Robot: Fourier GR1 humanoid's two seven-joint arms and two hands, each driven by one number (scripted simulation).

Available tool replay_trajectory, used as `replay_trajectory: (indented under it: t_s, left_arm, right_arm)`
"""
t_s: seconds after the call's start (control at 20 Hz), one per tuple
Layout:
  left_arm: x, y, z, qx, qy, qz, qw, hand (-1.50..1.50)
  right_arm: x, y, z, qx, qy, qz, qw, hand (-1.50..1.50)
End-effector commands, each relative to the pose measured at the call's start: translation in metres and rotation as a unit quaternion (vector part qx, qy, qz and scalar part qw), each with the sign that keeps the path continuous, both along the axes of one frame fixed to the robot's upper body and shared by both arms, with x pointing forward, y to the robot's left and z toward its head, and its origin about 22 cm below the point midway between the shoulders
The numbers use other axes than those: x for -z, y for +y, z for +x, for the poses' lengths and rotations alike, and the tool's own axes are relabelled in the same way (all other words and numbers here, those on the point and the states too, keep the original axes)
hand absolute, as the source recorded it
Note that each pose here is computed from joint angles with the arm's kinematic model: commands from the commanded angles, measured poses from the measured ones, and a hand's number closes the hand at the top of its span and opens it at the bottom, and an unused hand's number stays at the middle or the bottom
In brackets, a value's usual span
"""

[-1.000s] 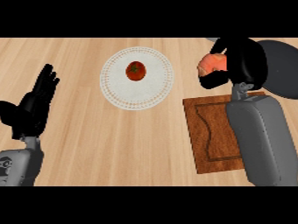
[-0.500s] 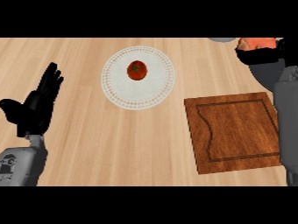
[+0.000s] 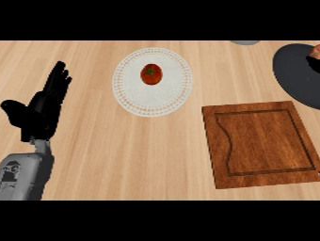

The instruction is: Pick the squash from the cutting board and place it in the pan

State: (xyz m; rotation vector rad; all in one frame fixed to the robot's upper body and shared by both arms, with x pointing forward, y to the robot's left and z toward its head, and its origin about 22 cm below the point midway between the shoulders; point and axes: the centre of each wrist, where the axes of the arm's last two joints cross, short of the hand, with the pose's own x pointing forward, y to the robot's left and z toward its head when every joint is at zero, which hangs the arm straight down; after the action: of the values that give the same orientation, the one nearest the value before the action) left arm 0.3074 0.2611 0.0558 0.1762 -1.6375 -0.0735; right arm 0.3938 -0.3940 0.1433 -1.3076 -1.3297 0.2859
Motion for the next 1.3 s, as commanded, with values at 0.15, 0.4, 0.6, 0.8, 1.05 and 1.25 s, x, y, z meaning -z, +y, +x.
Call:
replay_trajectory:
  t_s: [0.15,0.4,0.6,0.8,1.05,1.25]
  left_arm:
    - [-0.002,-0.007,0.001,0.024,-0.007,-0.004,0.9997,0.0]
    - [0.004,-0.005,0.002,0.028,-0.004,0.0,0.9996,0.0]
    - [-0.01,-0.005,0.011,0.025,-0.018,0.001,0.9995,0.0]
    - [-0.001,-0.015,0.008,0.03,-0.017,0.004,0.9994,0.0]
    - [0.011,-0.008,0.001,0.026,-0.011,-0.003,0.9996,0.0]
    - [0.003,-0.006,0.004,0.022,-0.009,-0.008,0.9997,0.0]
  right_arm:
    - [0.024,-0.059,-0.015,0.057,0.012,-0.037,0.998,1.5]
    - [0.04,-0.069,-0.021,0.069,-0.007,-0.008,0.998,1.5]
    - [0.042,-0.072,-0.021,0.057,0.005,0.063,0.996,1.5]
    - [0.065,-0.065,-0.023,0.002,0.074,0.173,0.982,-1.5]
    - [0.079,-0.073,-0.035,-0.03,0.068,0.183,0.98,-1.5]
    - [0.071,-0.074,-0.031,-0.027,-0.03,0.192,0.98,-1.5]
